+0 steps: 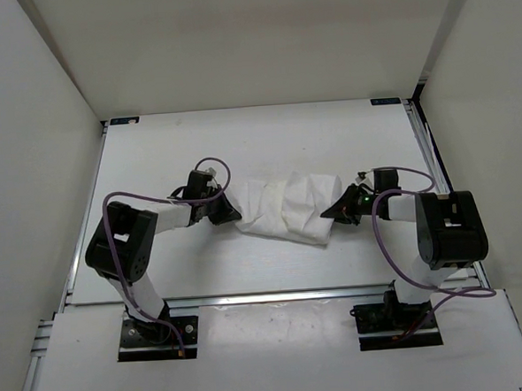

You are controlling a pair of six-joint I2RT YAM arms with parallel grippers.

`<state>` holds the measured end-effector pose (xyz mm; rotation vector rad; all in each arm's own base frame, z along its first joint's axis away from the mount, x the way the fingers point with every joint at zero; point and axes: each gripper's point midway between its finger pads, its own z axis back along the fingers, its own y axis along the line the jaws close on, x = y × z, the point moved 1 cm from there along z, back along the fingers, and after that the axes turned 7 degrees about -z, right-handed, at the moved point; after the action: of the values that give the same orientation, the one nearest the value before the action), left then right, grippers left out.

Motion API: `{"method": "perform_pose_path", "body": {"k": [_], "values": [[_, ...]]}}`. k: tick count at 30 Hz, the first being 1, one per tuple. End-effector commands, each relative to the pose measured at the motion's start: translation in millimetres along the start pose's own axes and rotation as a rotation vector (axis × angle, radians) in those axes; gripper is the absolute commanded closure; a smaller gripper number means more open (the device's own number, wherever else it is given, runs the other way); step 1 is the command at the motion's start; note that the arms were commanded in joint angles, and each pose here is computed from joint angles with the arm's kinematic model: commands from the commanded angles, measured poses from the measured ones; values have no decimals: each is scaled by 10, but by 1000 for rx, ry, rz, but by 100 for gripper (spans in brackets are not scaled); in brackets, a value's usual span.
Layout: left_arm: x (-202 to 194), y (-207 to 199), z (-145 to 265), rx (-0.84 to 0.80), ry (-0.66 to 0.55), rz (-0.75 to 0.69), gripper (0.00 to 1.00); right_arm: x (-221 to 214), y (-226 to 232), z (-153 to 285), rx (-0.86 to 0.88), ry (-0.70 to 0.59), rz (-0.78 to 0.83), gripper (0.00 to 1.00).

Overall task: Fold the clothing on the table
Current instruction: Fold the skirt

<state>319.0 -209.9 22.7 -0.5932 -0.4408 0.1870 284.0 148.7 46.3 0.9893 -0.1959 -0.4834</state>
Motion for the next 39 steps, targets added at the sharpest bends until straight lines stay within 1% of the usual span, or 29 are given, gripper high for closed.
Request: {"method": "perform_pose_path", "body": {"k": [1,2,3,6,9,12,13,15,16,19,21,23,24,25,26,27,29,31,33,35,37,39], "values": [[-38,122,-88,98,-4,-92,100,-14,24,27,-15,3,42,100],[-8,163,-92,127,-9,-93,100,-29,11,41,-26,0,46,100],[-32,168,-108,151,-1,-126,100,-24,17,54,-32,-7,55,100],[-133,193,-132,180,28,-161,100,-34,26,95,-58,-16,76,100],[-206,87,-130,144,31,-168,100,16,73,160,-91,-30,104,100],[-268,-128,-94,82,31,-165,100,152,92,242,-170,-66,141,100],[-343,-210,-114,53,48,-167,100,185,140,266,-174,-79,162,100],[-399,-385,-74,7,52,-181,100,257,132,340,-251,-105,180,100],[-468,-445,-71,-15,73,-179,100,309,135,367,-269,-116,183,100],[-566,-635,-34,-76,99,-194,100,422,277,447,-334,-149,240,100],[-610,-739,-16,-107,109,-196,100,512,473,467,-378,-173,297,100],[-633,-786,-13,-123,111,-198,100,455,618,336,-410,-141,366,100],[-636,-807,-12,-128,114,-205,100,473,715,324,-424,-149,396,100],[-611,-844,11,-140,112,-207,100,381,765,216,-426,-113,420,100],[-618,-819,-5,-135,121,-201,100,296,876,124,-429,-92,463,100],[-592,-815,4,-139,111,-199,100,318,931,92,-447,-96,480,100],[-564,-822,7,-142,106,-199,100,113,1010,-86,-471,-45,542,100],[-569,-793,10,-141,115,-196,100,14,1093,-237,-487,-8,586,100],[-580,-747,5,-133,114,-186,100,-184,1053,-455,-532,66,629,100],[-587,-747,25,-146,116,-183,100,-230,1030,-533,-598,76,686,100],[-604,-709,31,-141,119,-183,100,-165,976,-546,-627,69,681,100],[-597,-681,64,-139,116,-184,100,-27,976,-456,-601,46,620,100]]}}
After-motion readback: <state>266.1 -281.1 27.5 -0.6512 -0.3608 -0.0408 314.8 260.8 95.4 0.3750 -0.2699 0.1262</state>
